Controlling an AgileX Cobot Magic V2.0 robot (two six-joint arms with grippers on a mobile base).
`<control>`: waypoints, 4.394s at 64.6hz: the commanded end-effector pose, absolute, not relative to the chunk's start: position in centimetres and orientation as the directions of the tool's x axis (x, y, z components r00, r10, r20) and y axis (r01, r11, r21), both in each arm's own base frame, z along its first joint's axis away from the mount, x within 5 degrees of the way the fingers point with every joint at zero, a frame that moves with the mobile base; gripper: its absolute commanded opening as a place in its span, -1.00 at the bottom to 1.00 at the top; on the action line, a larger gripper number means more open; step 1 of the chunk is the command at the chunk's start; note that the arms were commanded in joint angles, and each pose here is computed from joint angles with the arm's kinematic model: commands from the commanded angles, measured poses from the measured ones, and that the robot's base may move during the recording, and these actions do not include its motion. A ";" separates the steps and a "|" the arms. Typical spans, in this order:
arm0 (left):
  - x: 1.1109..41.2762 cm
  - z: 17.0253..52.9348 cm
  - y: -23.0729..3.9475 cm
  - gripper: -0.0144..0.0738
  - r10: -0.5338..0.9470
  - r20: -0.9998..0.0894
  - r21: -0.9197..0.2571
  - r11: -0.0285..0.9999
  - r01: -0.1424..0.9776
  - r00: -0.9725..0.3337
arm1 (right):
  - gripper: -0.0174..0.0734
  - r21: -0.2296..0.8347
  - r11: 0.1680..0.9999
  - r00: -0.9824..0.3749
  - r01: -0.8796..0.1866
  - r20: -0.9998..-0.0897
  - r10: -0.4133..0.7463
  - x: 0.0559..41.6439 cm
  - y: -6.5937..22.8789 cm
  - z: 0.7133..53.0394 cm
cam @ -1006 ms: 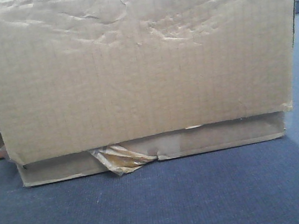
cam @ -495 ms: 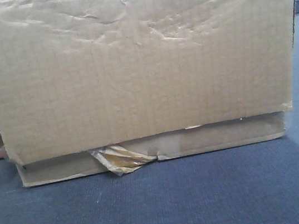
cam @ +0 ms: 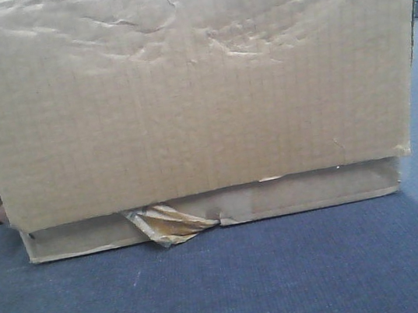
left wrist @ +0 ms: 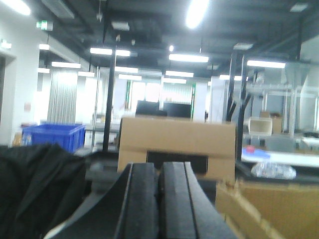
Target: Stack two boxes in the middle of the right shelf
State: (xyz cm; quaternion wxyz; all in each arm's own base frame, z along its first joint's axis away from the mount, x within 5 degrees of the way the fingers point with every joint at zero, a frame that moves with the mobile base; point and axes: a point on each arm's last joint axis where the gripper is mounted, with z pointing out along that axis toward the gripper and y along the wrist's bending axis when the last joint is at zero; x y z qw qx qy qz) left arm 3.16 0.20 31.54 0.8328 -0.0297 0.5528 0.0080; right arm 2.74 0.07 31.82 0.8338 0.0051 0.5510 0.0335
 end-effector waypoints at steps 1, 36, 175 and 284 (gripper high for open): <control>2.7 35.1 0.2 -0.93 0.008 -0.926 -0.015 0.998 -0.058 0.377 | -0.95 0.040 0.998 0.403 -0.052 -0.913 0.057 2.3 0.1 35.7; 12.6 46.9 0.5 0.38 0.038 -0.999 0.037 0.998 -0.045 0.031 | 0.27 0.038 0.997 0.091 -0.069 -0.995 0.044 15.2 0.8 47.6; 31.6 38.7 8.7 -0.93 0.017 -0.610 0.103 0.993 -0.058 -0.792 | 0.64 0.047 0.973 -0.311 -0.226 -0.950 -0.026 18.6 4.0 42.9; 38.3 40.3 -14.2 -0.89 -0.044 -0.643 -0.202 0.973 0.114 -0.765 | 0.64 0.057 0.959 -0.309 -0.276 -0.951 -0.032 18.4 4.9 42.9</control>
